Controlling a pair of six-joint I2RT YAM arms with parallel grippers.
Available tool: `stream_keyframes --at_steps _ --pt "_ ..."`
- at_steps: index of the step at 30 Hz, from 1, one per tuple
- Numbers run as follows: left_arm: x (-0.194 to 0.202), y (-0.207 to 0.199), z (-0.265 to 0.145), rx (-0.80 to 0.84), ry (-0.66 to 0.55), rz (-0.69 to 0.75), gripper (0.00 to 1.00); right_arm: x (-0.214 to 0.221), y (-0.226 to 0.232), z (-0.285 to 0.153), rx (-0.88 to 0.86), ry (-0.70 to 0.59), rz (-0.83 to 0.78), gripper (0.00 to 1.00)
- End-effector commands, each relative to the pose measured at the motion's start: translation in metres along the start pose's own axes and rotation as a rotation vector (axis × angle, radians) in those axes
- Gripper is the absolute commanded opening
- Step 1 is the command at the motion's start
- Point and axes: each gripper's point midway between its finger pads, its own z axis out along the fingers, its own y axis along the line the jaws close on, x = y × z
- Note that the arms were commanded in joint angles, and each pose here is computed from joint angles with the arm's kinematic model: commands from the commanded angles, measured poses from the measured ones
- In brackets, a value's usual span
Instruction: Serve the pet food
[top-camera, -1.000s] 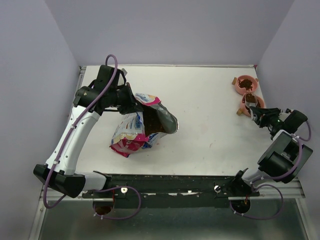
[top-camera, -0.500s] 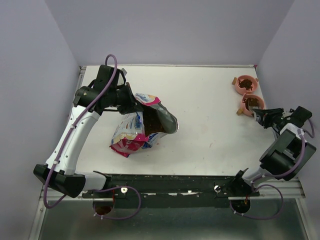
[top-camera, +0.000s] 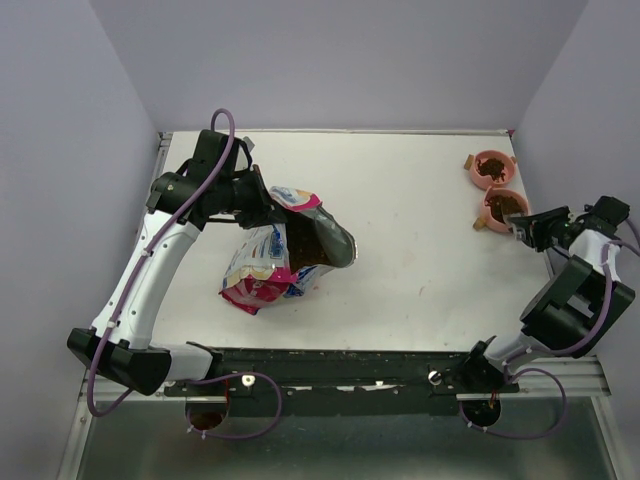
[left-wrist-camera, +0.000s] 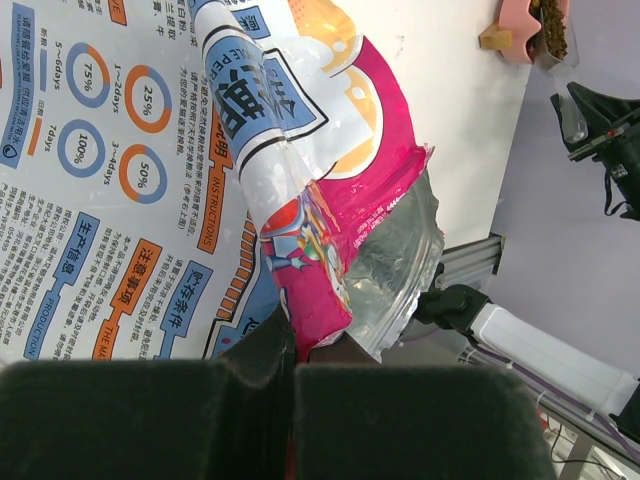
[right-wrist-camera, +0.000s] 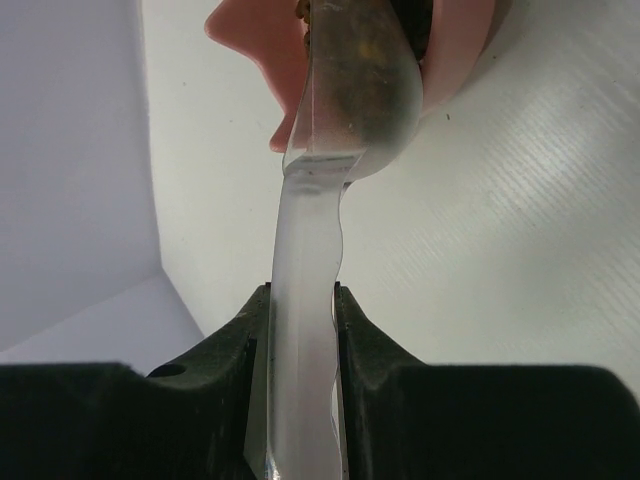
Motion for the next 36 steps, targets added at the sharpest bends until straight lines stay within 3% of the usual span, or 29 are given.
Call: stream_keyframes --at_steps 1,16,36 --pt "-0.004 -0.021 -0.009 0.091 -0.010 0.017 0.00 -0.007 -0.020 -0.006 0.182 -0.038 -0.075 0.00" --pt "-0.003 -0.021 -0.007 0.092 -0.004 0.011 0.00 -0.005 -0.007 -0.008 0.408 -0.030 -0.318 0.00" --pt "-0.002 -0.021 -0.008 0.097 -0.008 0.013 0.00 0.003 0.027 -0.006 0.546 -0.016 -0.575 0.00"
